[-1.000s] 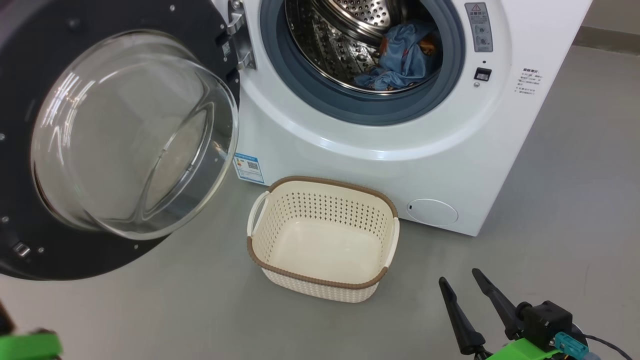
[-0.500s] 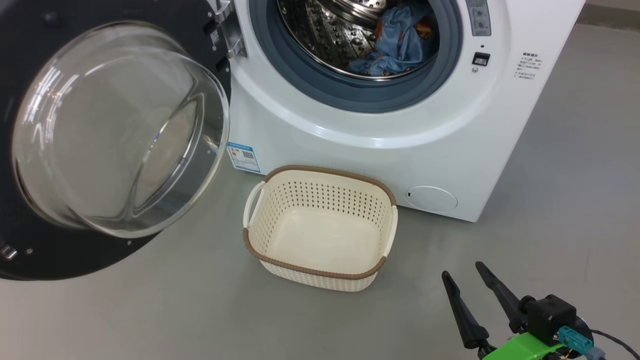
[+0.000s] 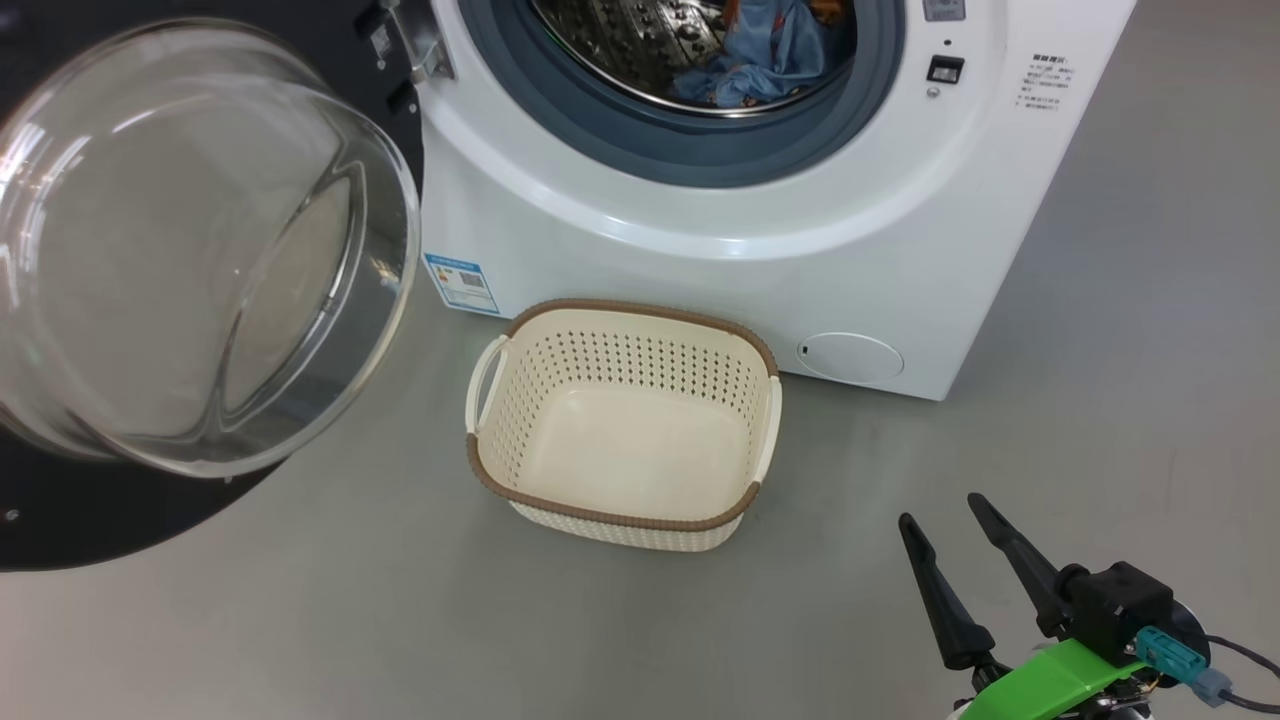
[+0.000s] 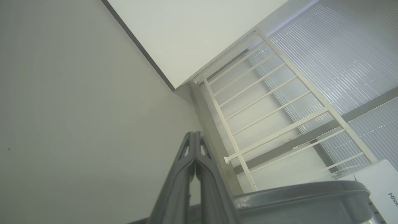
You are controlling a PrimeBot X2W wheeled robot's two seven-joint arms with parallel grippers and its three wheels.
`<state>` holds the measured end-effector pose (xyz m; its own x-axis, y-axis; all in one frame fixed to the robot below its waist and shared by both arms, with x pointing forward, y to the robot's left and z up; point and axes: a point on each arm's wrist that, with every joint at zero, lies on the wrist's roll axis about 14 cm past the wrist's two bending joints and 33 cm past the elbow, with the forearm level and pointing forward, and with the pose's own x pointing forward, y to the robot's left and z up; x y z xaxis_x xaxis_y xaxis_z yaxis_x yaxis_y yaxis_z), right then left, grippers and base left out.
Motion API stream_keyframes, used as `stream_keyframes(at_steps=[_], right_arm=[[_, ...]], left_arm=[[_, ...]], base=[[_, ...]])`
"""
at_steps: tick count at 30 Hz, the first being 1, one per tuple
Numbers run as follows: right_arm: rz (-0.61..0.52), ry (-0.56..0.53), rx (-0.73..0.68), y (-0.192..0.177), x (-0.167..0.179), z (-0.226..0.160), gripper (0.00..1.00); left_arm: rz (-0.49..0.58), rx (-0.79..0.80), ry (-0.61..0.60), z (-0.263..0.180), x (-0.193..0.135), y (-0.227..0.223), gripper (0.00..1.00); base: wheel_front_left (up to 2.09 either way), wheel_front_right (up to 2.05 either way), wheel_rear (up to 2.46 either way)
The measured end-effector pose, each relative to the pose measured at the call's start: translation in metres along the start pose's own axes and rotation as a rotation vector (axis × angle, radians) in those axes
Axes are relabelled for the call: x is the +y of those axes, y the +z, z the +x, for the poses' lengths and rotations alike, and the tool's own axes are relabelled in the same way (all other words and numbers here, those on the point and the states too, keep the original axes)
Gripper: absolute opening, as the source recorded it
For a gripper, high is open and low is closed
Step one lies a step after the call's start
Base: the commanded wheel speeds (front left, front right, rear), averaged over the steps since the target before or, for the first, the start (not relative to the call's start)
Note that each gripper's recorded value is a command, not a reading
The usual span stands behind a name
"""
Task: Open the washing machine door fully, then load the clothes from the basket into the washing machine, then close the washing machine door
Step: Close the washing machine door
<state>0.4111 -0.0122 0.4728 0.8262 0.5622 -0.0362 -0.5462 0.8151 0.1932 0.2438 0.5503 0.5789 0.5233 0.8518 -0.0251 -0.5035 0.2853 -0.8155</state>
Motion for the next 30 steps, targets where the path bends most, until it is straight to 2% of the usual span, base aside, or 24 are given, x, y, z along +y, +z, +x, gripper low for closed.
stream_keyframes(at_steps=[11,17,30], right_arm=[[-0.006,-0.016,0.025,-0.007,-0.015,0.005,1.0],[-0.006,-0.019,0.044,-0.012,-0.019,0.005,1.0],[-0.018,-0.01,0.046,-0.009,-0.021,0.009,1.0]], left_arm=[[-0.116,0.144,0.103,0.013,0.021,-0.025,0.0],[-0.155,0.233,0.079,0.014,0.015,-0.041,0.0],[-0.194,0.289,0.022,0.015,0.004,-0.047,0.0]], base=[[0.0,0.0,0.0],[0.0,0.0,0.0],[0.0,0.0,0.0]])
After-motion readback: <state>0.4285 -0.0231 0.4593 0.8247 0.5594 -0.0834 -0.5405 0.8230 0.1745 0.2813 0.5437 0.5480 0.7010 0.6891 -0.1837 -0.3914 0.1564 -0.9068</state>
